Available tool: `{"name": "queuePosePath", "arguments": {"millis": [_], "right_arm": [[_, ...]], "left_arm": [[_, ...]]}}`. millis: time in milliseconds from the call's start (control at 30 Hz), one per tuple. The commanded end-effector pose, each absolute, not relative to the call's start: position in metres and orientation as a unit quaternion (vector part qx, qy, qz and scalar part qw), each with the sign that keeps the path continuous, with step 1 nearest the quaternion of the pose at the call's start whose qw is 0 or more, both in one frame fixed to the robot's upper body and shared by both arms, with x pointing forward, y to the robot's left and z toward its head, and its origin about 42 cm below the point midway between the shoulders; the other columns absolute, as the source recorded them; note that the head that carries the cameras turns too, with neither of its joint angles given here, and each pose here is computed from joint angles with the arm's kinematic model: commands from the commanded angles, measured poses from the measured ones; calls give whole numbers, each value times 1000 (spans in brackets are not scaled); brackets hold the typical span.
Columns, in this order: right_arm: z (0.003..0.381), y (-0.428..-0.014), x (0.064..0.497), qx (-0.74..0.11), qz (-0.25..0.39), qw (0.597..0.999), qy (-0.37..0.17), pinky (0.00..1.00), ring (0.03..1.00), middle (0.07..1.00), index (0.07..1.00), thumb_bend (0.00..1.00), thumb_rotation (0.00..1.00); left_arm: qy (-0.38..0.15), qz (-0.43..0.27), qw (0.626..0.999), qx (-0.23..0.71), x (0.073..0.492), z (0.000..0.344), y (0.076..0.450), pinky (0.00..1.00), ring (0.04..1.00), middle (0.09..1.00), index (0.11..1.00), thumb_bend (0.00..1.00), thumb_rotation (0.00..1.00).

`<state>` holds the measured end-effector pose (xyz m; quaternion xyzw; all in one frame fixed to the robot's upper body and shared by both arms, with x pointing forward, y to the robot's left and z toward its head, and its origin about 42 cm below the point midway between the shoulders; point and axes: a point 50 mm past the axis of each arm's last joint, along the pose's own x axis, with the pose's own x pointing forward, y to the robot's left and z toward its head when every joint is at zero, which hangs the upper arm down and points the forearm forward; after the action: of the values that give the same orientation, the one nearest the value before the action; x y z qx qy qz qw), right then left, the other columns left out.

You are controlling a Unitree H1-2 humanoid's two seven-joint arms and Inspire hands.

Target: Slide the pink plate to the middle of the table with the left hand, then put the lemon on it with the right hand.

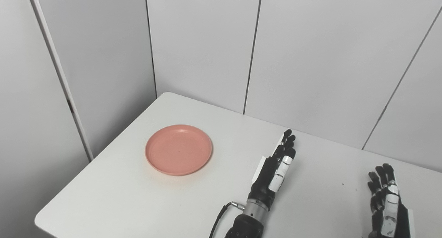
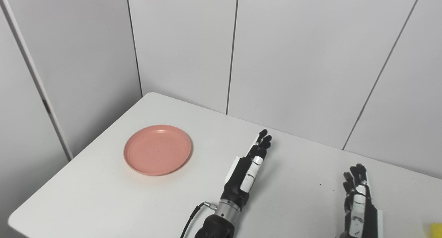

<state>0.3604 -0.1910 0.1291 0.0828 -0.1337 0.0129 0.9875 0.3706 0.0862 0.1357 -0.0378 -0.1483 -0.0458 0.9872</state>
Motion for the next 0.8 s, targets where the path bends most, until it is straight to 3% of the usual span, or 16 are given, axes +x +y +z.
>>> {"name": "queuePosePath", "arguments": {"millis": [0, 133, 400, 767], "right_arm": [[106, -203, 345, 70, 2, 993, -98, 968, 932, 938, 945, 637, 963], [108, -203, 345, 66, 2, 993, -98, 966, 932, 936, 945, 635, 969], [105, -203, 348, 63, 4, 993, -96, 976, 938, 945, 953, 648, 965], [103, -205, 348, 56, 9, 994, -97, 970, 937, 943, 956, 660, 968]], "left_arm": [[-166, -24, 986, -18, 378, 153, 97, 924, 903, 912, 920, 599, 1000], [-188, -19, 982, -16, 393, 173, 120, 939, 905, 915, 923, 624, 1000], [-237, 62, 969, -26, 415, 210, 154, 881, 863, 878, 883, 633, 1000], [-264, 124, 956, -20, 422, 230, 217, 827, 822, 835, 838, 629, 1000]]}}
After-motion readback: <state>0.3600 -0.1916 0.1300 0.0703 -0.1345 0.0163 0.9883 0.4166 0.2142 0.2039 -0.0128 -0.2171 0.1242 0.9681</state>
